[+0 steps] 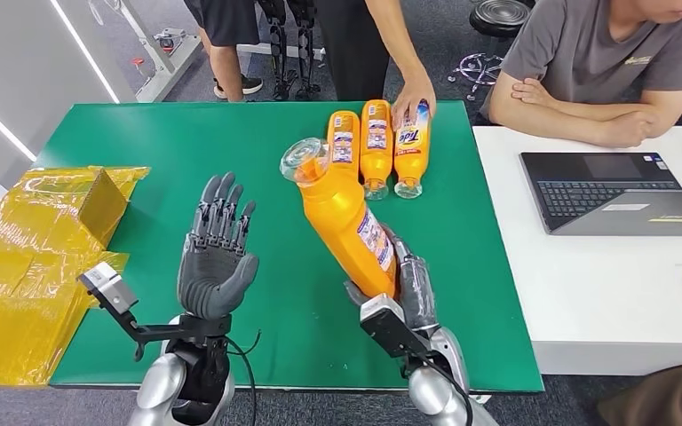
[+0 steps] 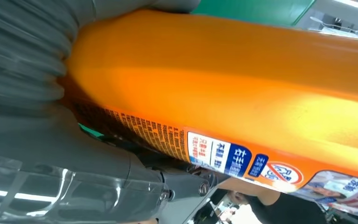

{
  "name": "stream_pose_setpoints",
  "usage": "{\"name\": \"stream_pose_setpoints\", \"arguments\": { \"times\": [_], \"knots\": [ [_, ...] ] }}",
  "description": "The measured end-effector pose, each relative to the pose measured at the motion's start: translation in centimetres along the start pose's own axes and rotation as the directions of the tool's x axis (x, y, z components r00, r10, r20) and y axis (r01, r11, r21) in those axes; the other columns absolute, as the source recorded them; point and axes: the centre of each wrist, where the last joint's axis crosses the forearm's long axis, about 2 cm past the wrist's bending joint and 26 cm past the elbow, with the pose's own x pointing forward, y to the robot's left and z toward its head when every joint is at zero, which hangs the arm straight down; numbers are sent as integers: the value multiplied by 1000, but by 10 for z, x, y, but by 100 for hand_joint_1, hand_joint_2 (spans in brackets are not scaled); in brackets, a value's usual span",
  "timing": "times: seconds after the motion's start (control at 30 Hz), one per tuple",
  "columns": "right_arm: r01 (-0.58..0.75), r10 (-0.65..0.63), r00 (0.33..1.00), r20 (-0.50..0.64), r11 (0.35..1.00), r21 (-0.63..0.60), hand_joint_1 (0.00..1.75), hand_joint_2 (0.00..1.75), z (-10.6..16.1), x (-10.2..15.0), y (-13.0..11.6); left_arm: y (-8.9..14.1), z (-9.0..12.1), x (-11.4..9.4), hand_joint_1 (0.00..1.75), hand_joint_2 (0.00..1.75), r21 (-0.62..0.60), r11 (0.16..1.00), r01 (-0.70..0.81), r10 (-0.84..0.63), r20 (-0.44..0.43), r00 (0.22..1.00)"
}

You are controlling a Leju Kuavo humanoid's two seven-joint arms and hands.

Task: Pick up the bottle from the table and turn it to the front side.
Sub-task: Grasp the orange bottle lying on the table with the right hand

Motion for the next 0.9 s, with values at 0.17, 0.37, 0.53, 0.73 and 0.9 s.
{"name": "stream_pose_setpoints", "arguments": {
  "times": [0.17, 0.37, 0.53, 0.73, 0.9],
  "knots": [
    [1, 0, 1000, -7, 989, 147, 175, 175, 0, 3, 6, 0, -4, -3, 0, 175, -20, 1000, -1, 1, -11, 1000],
    [-1, -3, 1000, 17, 967, 255, 175, 175, -7, 6, 10, 2, -8, -8, 0, 175, -27, 1000, 6, -7, -20, 1000],
    [4, -13, 1000, 24, 946, 324, 175, 175, -10, 5, 13, 3, -7, -11, 0, 175, -27, 1000, 9, -10, -30, 999],
    [-2, -15, 999, 37, 911, 413, 175, 175, -16, 3, 15, 5, -8, -14, 0, 175, -24, 1000, 13, -14, -34, 999],
    [-13, -3, 999, 35, 892, 451, 175, 175, -17, -1, 15, 7, -7, -15, 0, 175, -20, 1000, 17, -18, -37, 999]
  ]
}}
